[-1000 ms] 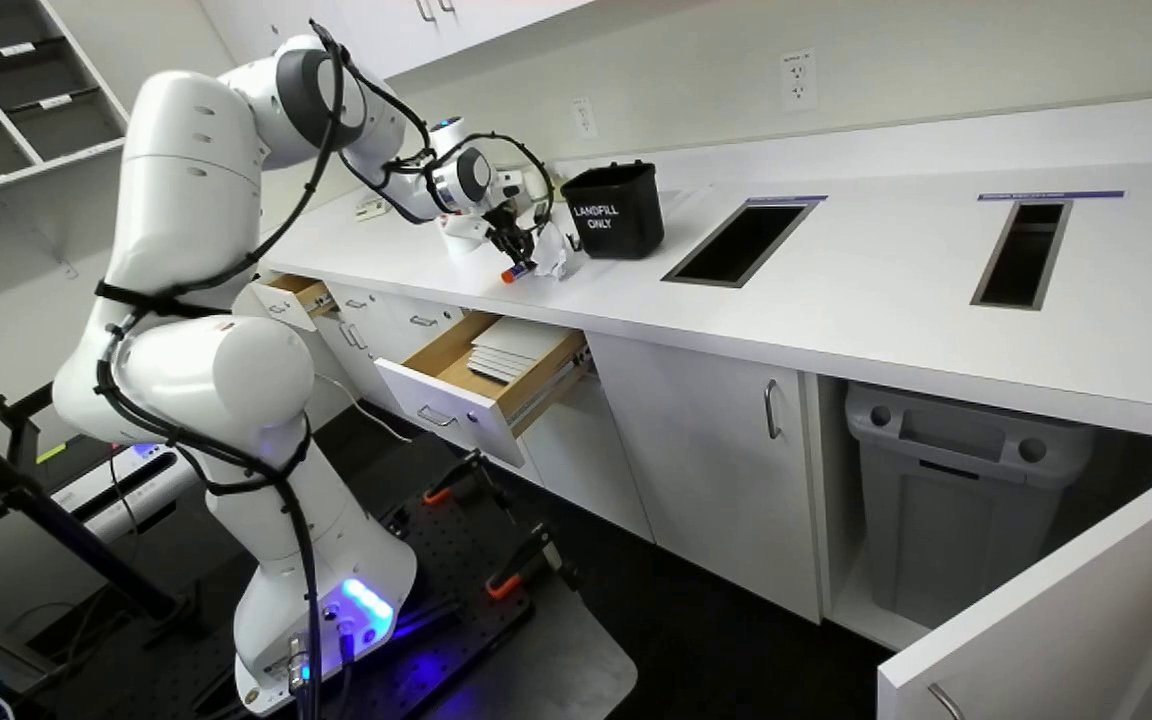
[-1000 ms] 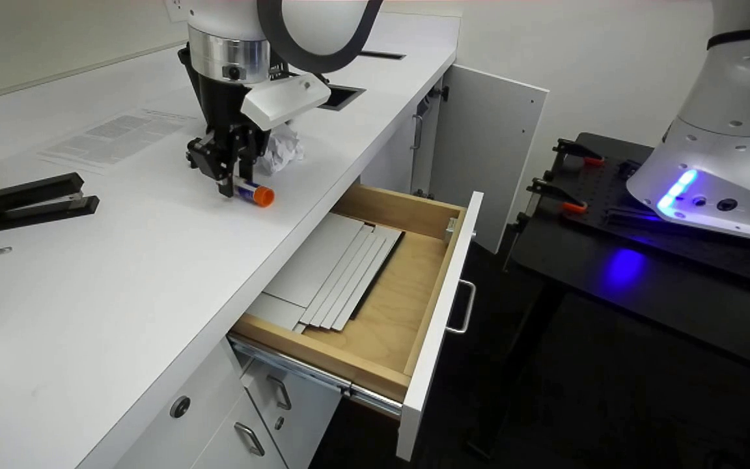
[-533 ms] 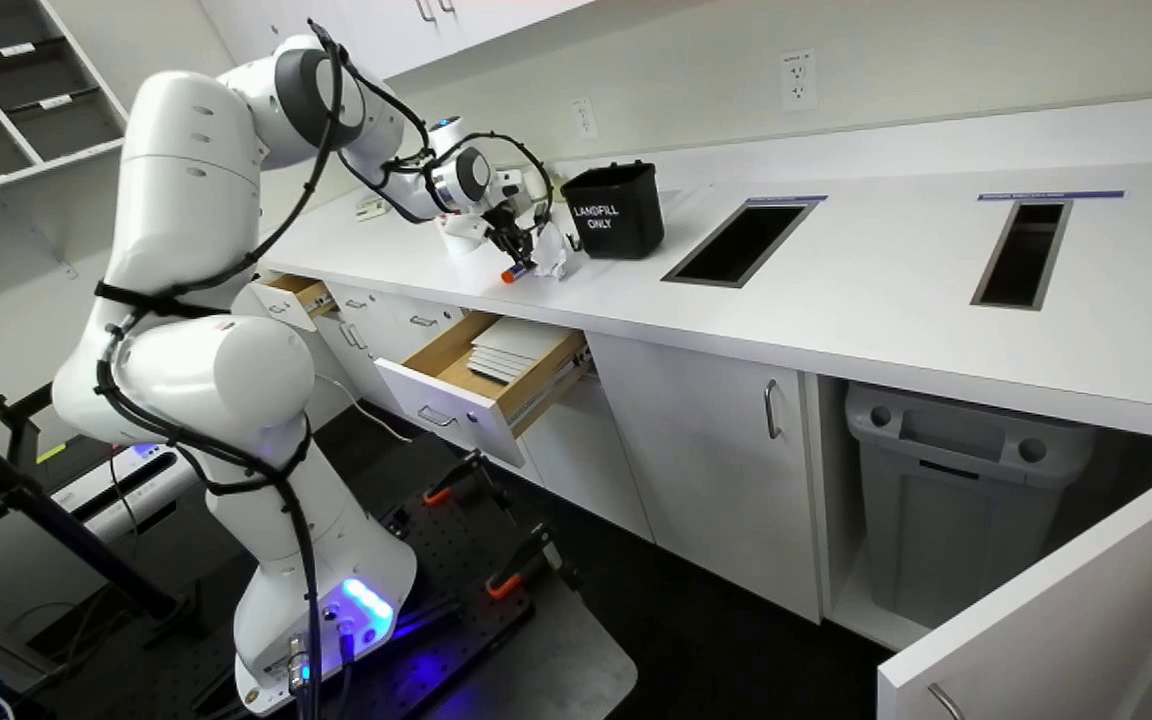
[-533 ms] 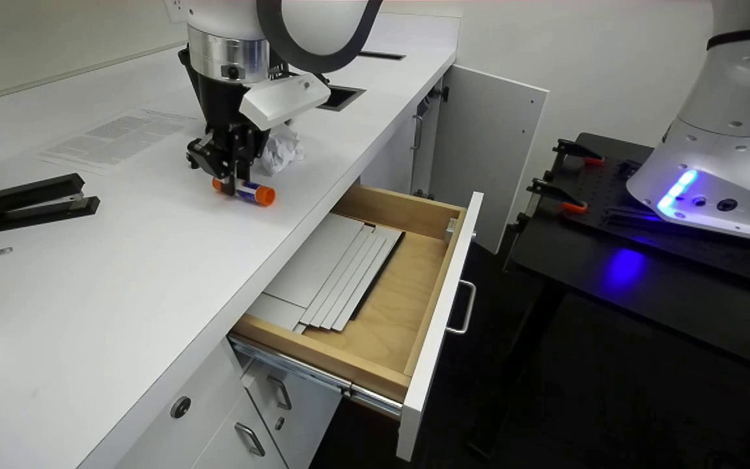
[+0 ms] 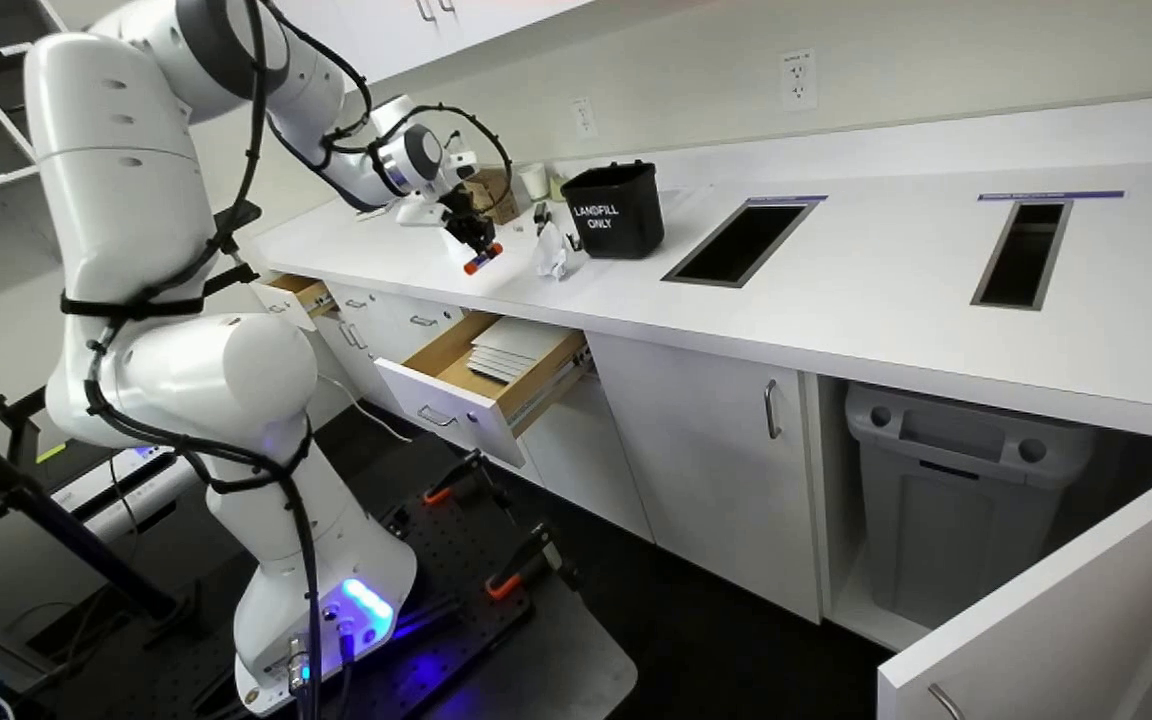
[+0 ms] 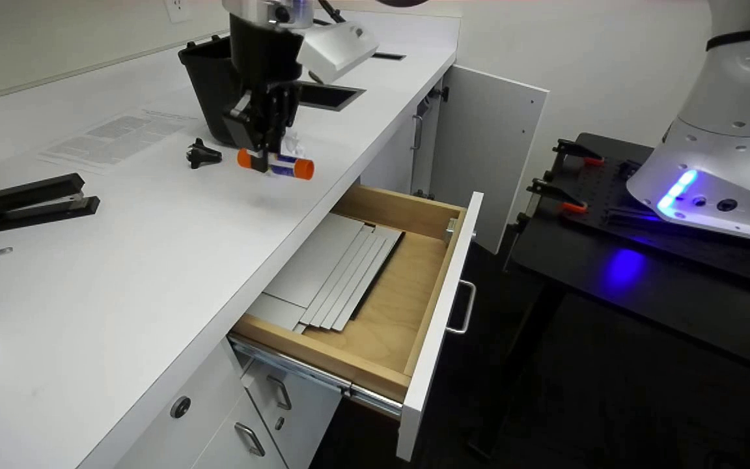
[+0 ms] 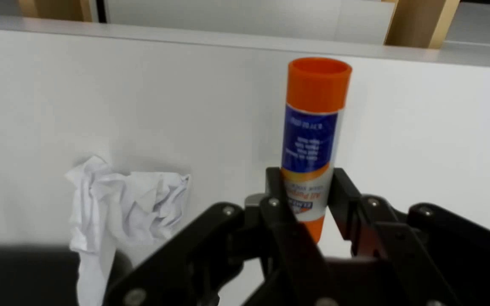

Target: Put the glue stick inside the open drawer

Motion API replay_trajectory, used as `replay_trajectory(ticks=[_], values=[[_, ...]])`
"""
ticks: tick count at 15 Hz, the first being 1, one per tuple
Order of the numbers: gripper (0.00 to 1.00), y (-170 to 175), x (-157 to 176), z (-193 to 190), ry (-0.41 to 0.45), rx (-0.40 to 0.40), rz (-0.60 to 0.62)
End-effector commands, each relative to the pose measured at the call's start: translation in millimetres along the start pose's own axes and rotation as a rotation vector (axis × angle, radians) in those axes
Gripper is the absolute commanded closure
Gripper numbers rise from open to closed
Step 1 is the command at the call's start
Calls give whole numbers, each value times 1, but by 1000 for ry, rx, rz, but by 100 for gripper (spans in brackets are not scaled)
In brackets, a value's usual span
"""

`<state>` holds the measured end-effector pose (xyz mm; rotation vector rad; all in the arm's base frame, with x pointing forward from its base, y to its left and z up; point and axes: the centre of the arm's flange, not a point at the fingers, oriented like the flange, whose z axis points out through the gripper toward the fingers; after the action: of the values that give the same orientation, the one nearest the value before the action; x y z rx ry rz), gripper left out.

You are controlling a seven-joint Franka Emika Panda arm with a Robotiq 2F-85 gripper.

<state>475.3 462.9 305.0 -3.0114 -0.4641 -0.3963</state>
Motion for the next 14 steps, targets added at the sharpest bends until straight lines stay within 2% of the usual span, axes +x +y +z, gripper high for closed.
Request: replay_trajectory(ticks=[1, 5, 8, 9, 11, 14], values=[[92, 21, -75, -41, 22, 10, -84], [92, 27, -136, -43, 12, 71, -207], [92, 41, -176, -34, -20, 84, -247], [70, 10, -138, -20, -23, 64, -228], [70, 23, -163, -16, -38, 64, -240], [70, 30, -167, -20, -35, 60, -240]])
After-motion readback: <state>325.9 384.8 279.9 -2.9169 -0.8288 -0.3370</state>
